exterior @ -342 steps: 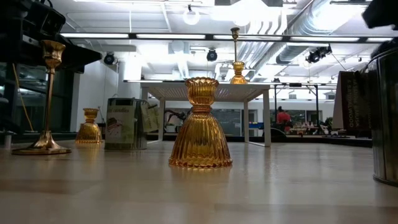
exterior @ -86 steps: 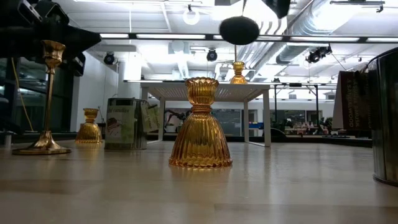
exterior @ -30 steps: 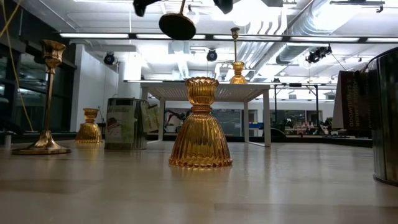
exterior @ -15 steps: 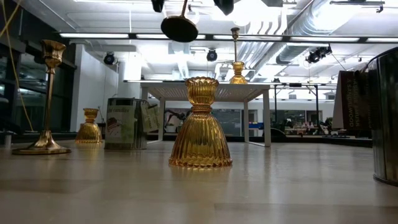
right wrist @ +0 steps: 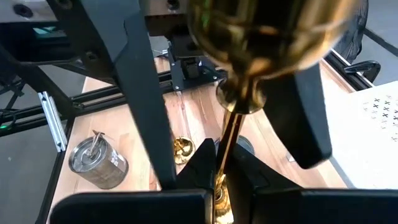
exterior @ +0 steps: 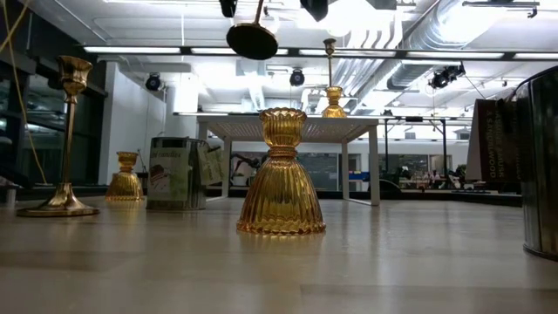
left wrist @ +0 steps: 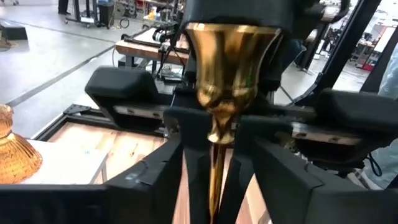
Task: Pick & Place candle stick holders
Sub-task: Put the right gold candle holder on the shelf aligned with the other gold candle holder
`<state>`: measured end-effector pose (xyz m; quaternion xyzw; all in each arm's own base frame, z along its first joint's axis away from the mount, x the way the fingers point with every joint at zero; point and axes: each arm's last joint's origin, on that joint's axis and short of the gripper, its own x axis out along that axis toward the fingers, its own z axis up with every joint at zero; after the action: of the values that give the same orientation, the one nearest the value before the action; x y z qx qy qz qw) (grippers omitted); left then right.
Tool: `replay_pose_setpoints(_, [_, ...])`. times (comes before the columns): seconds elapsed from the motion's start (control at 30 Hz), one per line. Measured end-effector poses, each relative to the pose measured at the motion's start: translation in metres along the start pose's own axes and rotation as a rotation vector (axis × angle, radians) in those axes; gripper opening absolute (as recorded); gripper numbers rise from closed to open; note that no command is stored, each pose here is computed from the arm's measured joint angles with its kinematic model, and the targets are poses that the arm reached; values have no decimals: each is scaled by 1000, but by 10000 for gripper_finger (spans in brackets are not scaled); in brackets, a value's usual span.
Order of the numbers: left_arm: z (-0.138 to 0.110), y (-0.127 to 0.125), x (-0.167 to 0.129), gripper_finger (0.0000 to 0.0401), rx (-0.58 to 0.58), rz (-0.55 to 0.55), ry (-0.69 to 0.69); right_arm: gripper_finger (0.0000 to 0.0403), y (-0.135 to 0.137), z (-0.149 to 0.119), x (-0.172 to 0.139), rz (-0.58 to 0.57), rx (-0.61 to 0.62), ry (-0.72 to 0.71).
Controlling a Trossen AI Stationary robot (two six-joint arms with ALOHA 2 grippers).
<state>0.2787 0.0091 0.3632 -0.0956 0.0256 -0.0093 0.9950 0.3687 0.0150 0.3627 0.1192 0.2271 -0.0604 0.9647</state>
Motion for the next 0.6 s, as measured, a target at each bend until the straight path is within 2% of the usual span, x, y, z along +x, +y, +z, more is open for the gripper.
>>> replay_pose_setpoints(0.4, [0, 0, 0, 17, 5, 4, 3, 5, 0, 0, 0, -2, 0, 3])
replay_pose_setpoints(0.6, [-1, 0, 0, 11, 27, -4, 13, 5, 0, -1, 0, -7, -4, 5])
